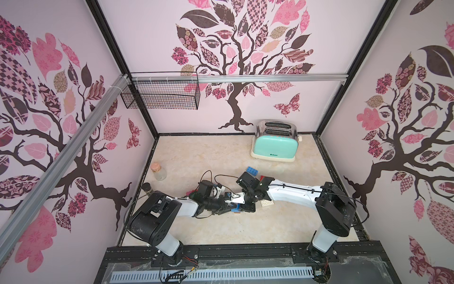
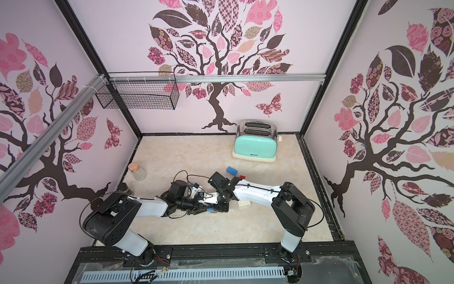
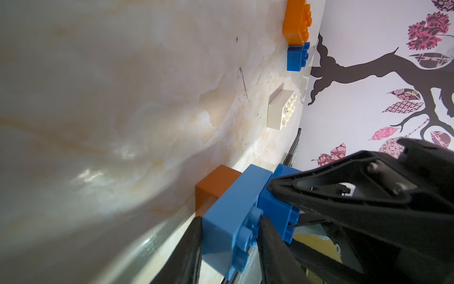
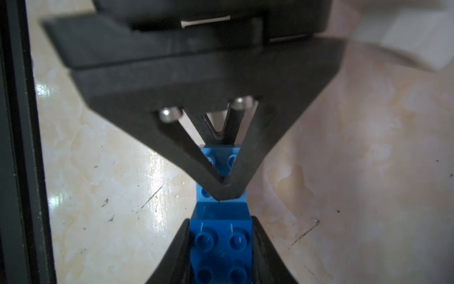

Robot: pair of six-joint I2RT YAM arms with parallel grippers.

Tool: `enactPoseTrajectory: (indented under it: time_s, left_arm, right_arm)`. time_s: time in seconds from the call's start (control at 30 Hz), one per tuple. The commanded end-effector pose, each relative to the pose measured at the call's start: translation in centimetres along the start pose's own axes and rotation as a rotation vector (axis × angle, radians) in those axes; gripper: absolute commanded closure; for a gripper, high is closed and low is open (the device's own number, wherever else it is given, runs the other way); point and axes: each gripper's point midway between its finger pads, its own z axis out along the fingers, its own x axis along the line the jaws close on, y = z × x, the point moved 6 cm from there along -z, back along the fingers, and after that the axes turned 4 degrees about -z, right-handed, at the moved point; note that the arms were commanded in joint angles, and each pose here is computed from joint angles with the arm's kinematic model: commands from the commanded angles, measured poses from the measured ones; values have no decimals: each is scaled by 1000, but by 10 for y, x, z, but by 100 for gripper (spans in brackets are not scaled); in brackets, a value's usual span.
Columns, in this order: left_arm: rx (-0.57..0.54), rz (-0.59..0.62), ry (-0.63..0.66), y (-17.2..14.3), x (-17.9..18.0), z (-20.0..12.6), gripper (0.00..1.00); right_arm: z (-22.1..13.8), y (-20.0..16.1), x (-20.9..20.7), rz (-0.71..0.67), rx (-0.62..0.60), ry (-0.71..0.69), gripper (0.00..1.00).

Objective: Assemble a heart with lego
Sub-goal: Assemble the lego brick with the lego brick, then pick up the lego brick from the center of the board.

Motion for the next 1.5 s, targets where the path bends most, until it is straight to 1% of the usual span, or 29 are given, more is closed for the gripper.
enactPoseTrajectory:
  time_s: [0.0,0.07,0.13,0.23,0.43,0.57,0.6,0.63,0.77,0.83,0.93,1.03,1.1,1.2,1.23,1.3,1.33,1.4,1.43,1.47]
  left_arm:
    - [-3,-83,121,-8,29,1,62]
    - [-5,-83,120,-7,29,1,62]
    - [-7,-82,119,-6,28,1,62]
    - [-12,-77,108,-5,25,0,61]
    - [-34,-46,60,2,3,-5,55]
    - [-43,-26,42,5,-6,-8,48]
    - [-49,-27,42,6,-7,-9,46]
    - [-54,-27,41,7,-9,-10,44]
    - [-68,-10,28,10,-19,-15,41]
    - [-59,-13,60,8,-18,-17,41]
    - [-66,0,71,7,-21,-22,40]
    - [-93,13,73,9,-26,-31,39]
    - [-111,23,80,11,-29,-39,39]
    - [-137,24,73,14,-31,-50,38]
    - [-146,23,73,15,-31,-53,38]
    - [-150,18,72,16,-30,-57,38]
    - [-149,22,72,16,-31,-58,38]
    - [-134,23,75,15,-30,-58,38]
    - [-128,20,74,15,-29,-58,38]
    - [-122,20,74,14,-28,-57,38]
  right_arm:
    - [42,-50,34,48,215,198,73]
    - [44,-51,32,42,221,184,73]
    - [44,-50,27,39,225,134,73]
    - [35,-41,22,27,190,84,70]
    - [4,-15,19,12,86,69,54]
    - [-8,-4,18,17,49,75,43]
    - [-11,-2,19,19,40,76,4]
    - [-14,0,18,17,29,72,1]
    - [-30,7,15,24,-24,20,0]
    - [-40,9,8,40,-47,-29,0]
    - [-60,10,-8,128,-105,-143,0]
    - [-86,8,-24,264,-230,-265,0]
    - [-103,3,-32,356,-298,-397,0]
    - [-119,-15,-38,468,-321,-559,1]
    - [-122,-21,-36,473,-325,-578,1]
    - [-127,-32,-37,486,-341,-561,1]
    - [-131,-42,-43,542,-352,-547,2]
    - [-139,-65,-65,701,-363,-525,5]
    - [-140,-79,-77,793,-346,-538,7]
    - [-139,-89,-87,852,-316,-565,7]
